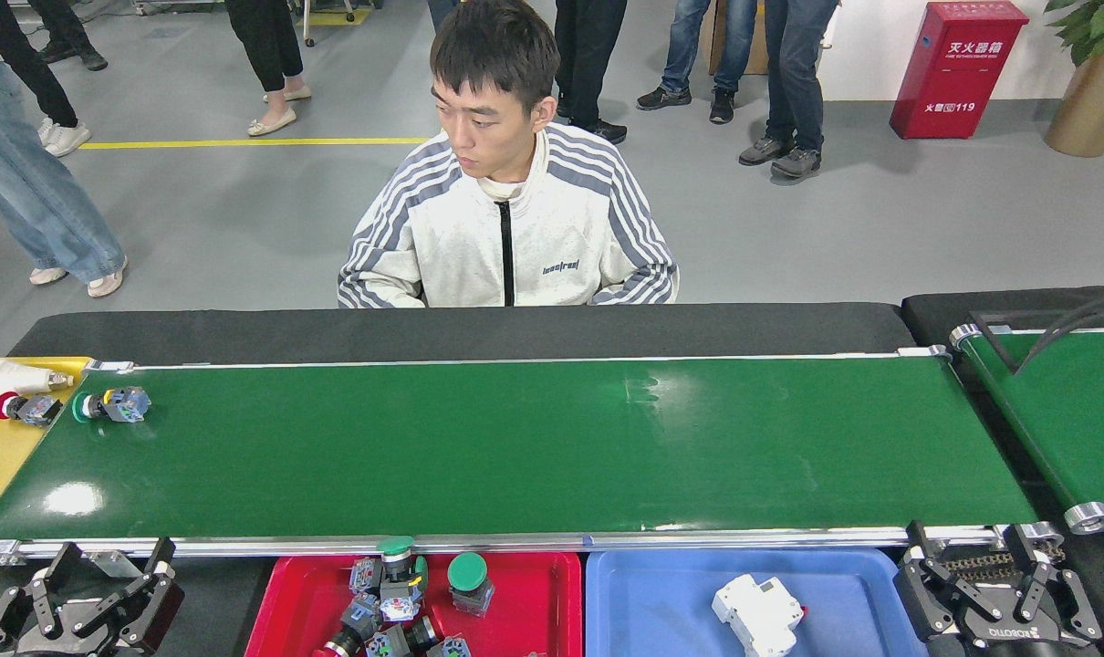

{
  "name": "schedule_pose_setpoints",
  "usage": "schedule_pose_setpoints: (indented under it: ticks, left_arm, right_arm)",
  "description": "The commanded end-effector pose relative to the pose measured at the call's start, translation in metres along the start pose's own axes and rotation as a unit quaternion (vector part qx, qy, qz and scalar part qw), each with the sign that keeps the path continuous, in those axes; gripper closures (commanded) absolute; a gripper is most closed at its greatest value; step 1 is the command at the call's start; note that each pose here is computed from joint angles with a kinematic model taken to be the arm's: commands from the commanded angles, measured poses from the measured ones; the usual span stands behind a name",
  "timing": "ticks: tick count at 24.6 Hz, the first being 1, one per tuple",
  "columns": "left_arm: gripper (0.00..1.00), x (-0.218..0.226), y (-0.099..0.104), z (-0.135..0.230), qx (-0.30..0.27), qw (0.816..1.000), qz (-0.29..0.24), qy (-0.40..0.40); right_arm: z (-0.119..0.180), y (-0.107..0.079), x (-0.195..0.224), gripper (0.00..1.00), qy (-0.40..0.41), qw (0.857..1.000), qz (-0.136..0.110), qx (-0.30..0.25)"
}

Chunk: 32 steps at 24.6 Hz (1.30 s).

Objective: Pick switch part from conveyor to tray

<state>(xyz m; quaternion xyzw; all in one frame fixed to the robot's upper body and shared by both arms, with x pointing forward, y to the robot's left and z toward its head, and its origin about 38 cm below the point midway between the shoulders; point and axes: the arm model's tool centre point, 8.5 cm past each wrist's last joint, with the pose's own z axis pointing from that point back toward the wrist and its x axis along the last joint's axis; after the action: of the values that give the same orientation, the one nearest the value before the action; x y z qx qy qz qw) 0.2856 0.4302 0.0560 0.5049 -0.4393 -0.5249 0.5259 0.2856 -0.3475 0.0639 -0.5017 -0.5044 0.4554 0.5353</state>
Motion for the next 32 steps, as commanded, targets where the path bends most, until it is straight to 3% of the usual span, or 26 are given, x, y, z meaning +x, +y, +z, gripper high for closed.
schedule_pose_setpoints:
  ticks: [1, 7, 11, 21, 26, 32]
  left_arm:
    - [0.0, -0.004, 0.009, -0.001, 0.014, 1.0, -0.006, -0.003]
    - [0.0, -0.003, 0.009, 0.001, 0.013, 1.0, -0.006, -0.005]
    - [0.0, -0.003, 0.01, 0.0, 0.013, 1.0, -0.005, -0.005]
    - [0.0, 0.001, 0.016, -0.003, 0.023, 1.0, -0.007, -0.012]
    - [0.0, 0.0, 0.016, -0.002, 0.022, 1.0, -0.006, -0.01]
    - [0.0, -0.001, 0.018, -0.002, 0.025, 1.0, -0.007, -0.009]
  right_arm:
    - [-0.001, -0.006, 0.001, 0.02, 0.001, 1.0, 0.001, -0.008]
    - [-0.001, -0.005, -0.001, 0.02, 0.006, 1.0, 0.003, -0.003]
    - [-0.001, 0.001, -0.006, 0.02, 0.033, 0.999, 0.002, 0.03]
    - [-0.003, -0.002, -0.006, 0.01, 0.03, 0.999, 0.004, 0.029]
    - [-0.006, -0.017, -0.004, 0.01, 0.021, 1.0, 0.01, 0.008]
    - [-0.006, -0.019, -0.003, 0.01, 0.011, 1.0, 0.011, 0.005]
